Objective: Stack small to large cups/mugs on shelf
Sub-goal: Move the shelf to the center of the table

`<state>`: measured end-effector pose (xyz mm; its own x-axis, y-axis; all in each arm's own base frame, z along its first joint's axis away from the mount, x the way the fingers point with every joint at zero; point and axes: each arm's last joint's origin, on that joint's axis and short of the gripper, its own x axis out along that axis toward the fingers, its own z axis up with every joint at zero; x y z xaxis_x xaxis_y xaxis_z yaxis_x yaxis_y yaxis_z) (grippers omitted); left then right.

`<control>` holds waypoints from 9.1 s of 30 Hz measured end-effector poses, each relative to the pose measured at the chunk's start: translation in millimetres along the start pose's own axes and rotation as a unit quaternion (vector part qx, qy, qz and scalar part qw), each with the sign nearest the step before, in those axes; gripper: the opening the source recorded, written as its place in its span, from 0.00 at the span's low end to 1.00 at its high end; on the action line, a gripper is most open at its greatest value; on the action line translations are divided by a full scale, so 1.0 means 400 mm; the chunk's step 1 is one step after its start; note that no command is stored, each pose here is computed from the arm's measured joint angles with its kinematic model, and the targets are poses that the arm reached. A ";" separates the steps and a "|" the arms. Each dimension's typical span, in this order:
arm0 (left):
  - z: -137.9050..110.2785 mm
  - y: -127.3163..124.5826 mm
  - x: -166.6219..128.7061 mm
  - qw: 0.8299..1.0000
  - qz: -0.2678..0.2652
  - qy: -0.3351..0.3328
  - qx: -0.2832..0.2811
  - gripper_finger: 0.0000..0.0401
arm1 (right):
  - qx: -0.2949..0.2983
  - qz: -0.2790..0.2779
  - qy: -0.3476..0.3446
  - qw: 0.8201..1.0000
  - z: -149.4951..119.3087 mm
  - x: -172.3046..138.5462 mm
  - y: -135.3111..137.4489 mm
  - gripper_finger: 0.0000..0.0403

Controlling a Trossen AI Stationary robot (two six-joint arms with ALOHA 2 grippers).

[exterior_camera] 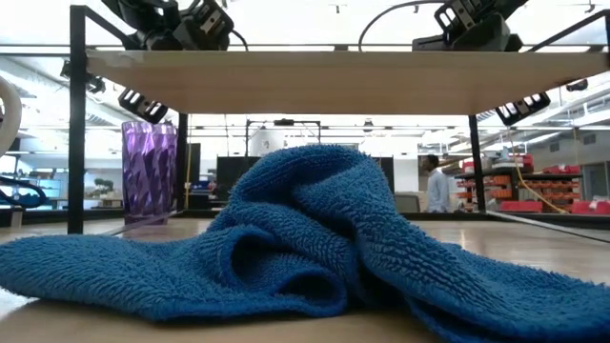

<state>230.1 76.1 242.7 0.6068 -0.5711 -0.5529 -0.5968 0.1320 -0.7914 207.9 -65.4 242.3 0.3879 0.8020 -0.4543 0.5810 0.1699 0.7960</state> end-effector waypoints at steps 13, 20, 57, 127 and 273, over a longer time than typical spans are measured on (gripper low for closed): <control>-0.003 0.007 -0.003 1.000 0.014 -0.003 0.004 0.41 | 0.006 0.001 0.003 1.000 0.000 0.001 -0.001 0.27; -0.006 0.007 0.001 1.000 0.018 -0.001 0.008 0.40 | 0.011 0.000 0.006 1.000 -0.002 0.001 -0.003 0.27; -0.005 0.005 0.005 1.000 0.018 -0.006 0.004 0.40 | -0.010 -0.081 -0.132 0.988 -0.112 -0.067 0.009 0.18; -0.276 -0.035 -0.194 0.922 0.033 -0.347 0.167 0.32 | 0.019 -0.235 -0.359 0.903 -0.348 -0.027 -0.017 0.00; -0.313 -0.042 0.057 0.943 0.169 -0.284 0.052 0.16 | 0.008 -0.169 -0.202 0.965 -0.340 0.256 0.050 0.00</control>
<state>188.2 -40.6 276.2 0.5923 0.0388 -0.8048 -0.7692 0.3244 -0.5505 162.0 97.9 266.1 0.4201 0.4130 -0.8080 0.7326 0.3711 0.5706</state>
